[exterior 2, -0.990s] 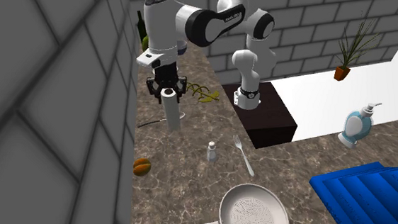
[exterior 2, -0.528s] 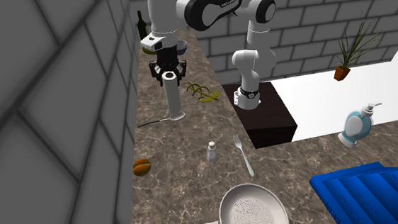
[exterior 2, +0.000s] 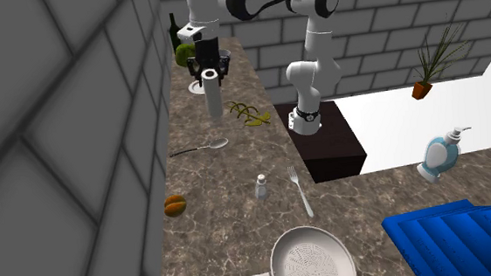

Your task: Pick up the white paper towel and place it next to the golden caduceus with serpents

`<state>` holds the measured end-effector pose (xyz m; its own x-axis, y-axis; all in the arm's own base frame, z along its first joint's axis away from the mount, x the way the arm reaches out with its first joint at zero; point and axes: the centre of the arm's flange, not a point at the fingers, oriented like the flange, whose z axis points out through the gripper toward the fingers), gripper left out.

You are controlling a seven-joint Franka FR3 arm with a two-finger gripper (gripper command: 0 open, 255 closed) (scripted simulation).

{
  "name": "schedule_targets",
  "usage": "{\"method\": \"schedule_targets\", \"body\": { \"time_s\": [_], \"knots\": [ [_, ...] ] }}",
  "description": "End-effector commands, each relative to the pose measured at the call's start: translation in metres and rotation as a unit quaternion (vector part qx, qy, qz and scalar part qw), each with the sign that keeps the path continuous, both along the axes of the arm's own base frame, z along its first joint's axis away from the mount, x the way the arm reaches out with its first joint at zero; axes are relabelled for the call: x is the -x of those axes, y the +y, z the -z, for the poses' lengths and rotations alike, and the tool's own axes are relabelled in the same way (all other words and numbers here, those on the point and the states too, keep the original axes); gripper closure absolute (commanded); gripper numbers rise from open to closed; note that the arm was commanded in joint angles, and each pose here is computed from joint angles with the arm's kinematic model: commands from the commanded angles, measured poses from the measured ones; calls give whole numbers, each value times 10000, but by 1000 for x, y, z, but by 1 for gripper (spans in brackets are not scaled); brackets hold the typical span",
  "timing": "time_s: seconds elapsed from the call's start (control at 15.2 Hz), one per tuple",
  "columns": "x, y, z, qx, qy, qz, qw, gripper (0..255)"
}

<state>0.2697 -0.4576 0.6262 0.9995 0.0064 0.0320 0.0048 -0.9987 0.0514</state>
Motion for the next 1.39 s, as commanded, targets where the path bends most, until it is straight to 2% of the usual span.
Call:
{"method": "schedule_targets", "body": {
  "time_s": [0.0,1.32],
  "knots": [
    [28,2,-4,2,3,-8,10000,255],
    [288,0,-51,2,3,-8,10000,255]
  ]
}}
